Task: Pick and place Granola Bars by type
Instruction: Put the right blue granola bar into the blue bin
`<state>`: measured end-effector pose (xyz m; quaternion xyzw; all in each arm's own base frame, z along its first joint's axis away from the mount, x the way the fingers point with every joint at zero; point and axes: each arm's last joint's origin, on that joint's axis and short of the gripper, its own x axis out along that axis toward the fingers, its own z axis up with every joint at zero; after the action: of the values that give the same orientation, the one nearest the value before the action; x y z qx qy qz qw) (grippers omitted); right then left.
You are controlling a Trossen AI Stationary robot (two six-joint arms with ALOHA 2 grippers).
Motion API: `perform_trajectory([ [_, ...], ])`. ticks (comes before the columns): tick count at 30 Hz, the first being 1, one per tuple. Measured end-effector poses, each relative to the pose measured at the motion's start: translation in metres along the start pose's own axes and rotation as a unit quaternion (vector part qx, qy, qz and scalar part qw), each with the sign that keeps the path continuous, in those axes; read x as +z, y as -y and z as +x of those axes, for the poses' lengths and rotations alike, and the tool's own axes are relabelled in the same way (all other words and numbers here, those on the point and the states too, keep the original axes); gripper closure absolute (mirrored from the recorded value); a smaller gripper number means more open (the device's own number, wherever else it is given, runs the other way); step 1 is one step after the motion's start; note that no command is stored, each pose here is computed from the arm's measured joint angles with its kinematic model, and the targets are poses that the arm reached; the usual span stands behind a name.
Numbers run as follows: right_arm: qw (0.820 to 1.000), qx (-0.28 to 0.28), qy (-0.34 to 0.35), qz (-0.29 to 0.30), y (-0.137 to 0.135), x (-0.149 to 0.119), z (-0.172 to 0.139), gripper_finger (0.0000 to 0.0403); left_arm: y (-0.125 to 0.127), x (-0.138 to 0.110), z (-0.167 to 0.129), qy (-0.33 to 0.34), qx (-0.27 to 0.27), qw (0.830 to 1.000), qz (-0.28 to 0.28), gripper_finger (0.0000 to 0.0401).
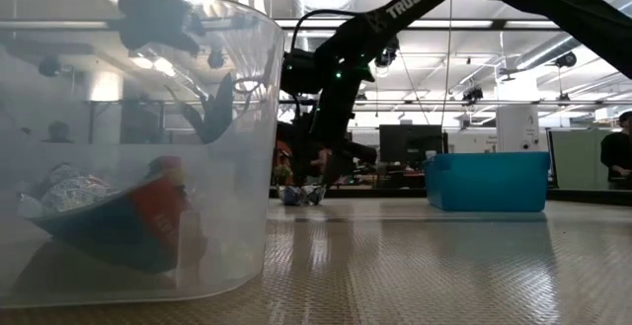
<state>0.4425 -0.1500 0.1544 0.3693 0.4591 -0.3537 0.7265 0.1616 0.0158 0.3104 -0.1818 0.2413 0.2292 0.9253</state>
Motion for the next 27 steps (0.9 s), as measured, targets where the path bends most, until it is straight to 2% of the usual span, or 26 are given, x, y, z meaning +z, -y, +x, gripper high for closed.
perform_trajectory([
  [9,1.0,-0.023,-0.013,0.0,0.0035,-0.005,0.0018,0.021,-0.0008,0.0002,-0.0027,0.003,-0.003,1.0,0.001,0.0221],
  [22,0.999,-0.039,-0.03,-0.006,0.0064,-0.0096,0.003,0.0331,-0.0008,0.0002,-0.0029,0.004,-0.003,1.0,0.005,0.022],
  [27,0.999,-0.038,-0.029,-0.006,0.0064,-0.0094,0.003,0.0363,-0.0008,0.0001,-0.0029,0.003,-0.003,1.0,0.006,0.022],
])
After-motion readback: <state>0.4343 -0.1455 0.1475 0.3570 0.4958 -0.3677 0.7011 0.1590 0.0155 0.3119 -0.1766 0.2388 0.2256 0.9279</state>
